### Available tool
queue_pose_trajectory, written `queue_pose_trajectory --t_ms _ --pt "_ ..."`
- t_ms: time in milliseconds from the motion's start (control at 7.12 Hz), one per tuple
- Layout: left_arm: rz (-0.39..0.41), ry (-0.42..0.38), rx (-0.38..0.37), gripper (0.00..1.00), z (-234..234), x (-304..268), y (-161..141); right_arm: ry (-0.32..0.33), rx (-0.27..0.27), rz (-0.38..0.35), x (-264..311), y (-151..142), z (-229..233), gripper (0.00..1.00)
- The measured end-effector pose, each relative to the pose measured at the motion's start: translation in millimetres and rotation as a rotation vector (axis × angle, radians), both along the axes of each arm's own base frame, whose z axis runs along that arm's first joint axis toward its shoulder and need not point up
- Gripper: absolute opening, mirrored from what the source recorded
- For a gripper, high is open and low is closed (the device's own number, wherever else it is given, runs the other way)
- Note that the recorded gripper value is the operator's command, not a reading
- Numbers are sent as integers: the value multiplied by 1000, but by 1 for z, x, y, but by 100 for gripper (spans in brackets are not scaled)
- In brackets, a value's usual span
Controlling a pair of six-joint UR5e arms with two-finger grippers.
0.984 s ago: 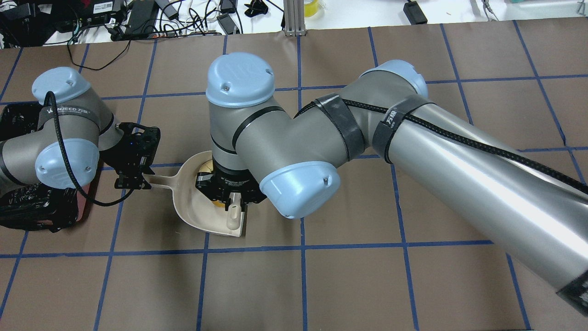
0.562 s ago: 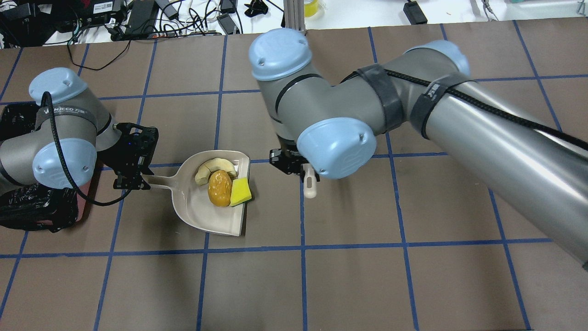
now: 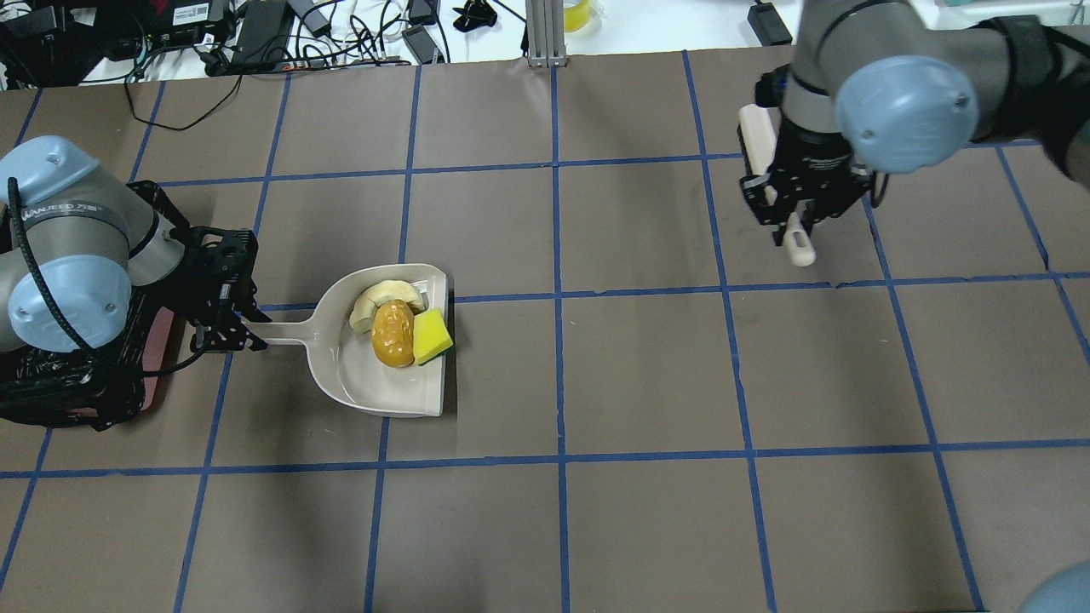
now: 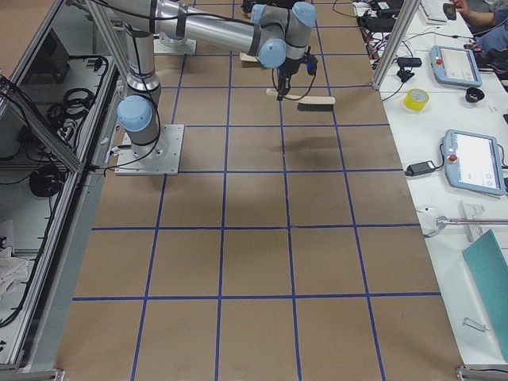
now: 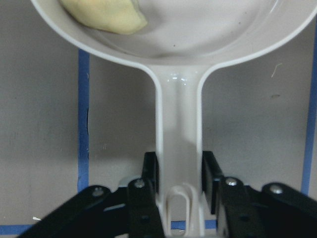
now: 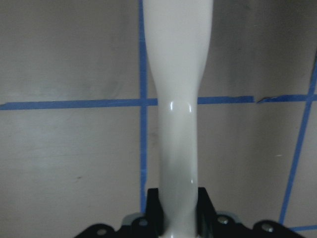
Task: Sweep and dump trash into bin
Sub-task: 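Carry the dustpan over the bin with the left gripper while the right returns the brush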
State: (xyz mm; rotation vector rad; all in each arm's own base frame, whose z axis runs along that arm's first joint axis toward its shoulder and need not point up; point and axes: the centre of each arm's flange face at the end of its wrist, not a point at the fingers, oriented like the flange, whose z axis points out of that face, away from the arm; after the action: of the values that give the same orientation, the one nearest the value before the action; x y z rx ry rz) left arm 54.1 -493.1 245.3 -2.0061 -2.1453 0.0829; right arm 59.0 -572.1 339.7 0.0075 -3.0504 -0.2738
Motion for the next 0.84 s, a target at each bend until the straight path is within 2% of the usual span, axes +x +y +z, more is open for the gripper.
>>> queue_pose_trajectory --t_ms 281,422,562,843 --pt "46 37 -23 0 9 22 -1 -52 21 -29 -124 -6 -25 0" --pt "85 59 -36 0 21 40 -4 -60 8 -11 -155 -5 -43 0" --pt "138 95 -41 0 42 66 -9 -53 -15 11 -168 -6 -55 0" --pt "250 139 -37 0 106 127 -15 -59 -22 21 -171 -4 -68 0"
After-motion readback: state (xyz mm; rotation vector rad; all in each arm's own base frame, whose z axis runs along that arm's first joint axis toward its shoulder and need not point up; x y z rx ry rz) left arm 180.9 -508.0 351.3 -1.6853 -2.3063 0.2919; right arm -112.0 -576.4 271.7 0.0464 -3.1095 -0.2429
